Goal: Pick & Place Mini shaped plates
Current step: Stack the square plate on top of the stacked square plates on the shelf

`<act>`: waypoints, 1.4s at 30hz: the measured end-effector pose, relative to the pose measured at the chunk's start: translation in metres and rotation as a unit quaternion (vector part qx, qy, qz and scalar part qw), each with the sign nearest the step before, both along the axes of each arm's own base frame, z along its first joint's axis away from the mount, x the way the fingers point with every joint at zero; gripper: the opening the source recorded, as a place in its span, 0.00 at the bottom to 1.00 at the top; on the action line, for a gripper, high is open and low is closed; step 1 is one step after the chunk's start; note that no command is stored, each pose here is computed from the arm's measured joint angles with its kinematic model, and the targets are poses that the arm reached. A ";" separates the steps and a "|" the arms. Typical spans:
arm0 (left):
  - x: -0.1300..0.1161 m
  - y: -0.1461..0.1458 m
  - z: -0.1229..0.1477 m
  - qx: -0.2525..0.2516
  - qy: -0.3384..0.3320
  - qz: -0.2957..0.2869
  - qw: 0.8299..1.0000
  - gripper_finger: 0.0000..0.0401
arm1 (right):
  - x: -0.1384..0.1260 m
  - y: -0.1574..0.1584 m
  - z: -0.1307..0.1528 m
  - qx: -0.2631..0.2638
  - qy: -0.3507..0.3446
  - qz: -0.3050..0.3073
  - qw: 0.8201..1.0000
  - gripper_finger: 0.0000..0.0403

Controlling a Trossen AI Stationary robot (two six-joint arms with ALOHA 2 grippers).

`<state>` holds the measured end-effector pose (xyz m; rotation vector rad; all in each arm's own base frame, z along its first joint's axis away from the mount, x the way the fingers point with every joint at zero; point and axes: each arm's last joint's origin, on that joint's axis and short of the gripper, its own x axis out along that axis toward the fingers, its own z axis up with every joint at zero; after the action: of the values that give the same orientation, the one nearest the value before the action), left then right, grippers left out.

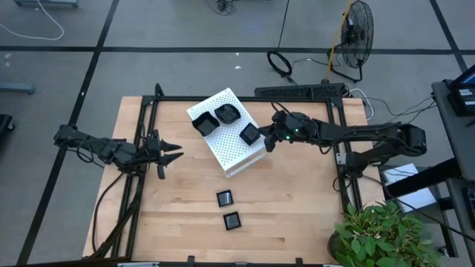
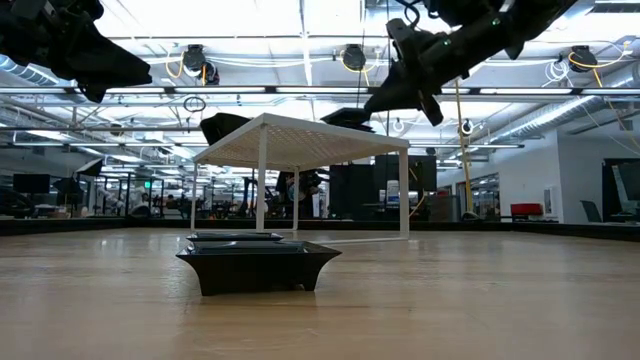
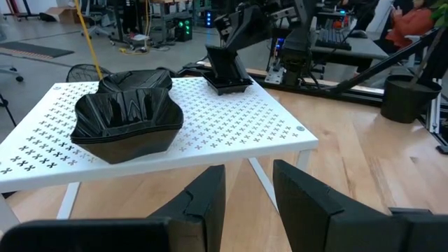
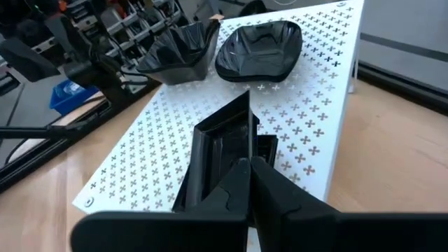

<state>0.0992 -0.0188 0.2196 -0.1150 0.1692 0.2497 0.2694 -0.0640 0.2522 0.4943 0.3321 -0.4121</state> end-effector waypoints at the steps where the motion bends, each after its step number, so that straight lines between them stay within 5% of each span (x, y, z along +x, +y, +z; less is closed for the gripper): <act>1: 0.000 0.000 0.000 0.000 0.000 0.000 1.000 0.30 | 0.001 0.000 -0.001 0.000 0.003 0.001 1.000 0.00; 19: 0.000 0.000 0.000 0.000 0.000 0.000 1.000 0.30 | 0.002 0.004 0.001 -0.014 -0.004 0.012 1.000 0.16; 25: 0.000 0.000 0.000 0.000 0.000 0.000 1.000 0.30 | 0.001 0.014 0.026 -0.074 -0.087 0.076 0.991 0.21; 36: 0.000 0.000 0.000 0.000 0.000 0.000 1.000 0.30 | -0.059 0.020 0.095 -0.171 -0.198 0.119 0.958 0.22; 42: 0.000 0.000 0.000 0.000 0.000 0.000 1.000 0.30 | -0.079 0.033 0.080 -0.175 -0.119 0.201 0.957 0.22</act>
<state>0.0991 -0.0188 0.2196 -0.1151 0.1689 0.2494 0.1904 -0.0313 0.3322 0.1186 0.1158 -0.0086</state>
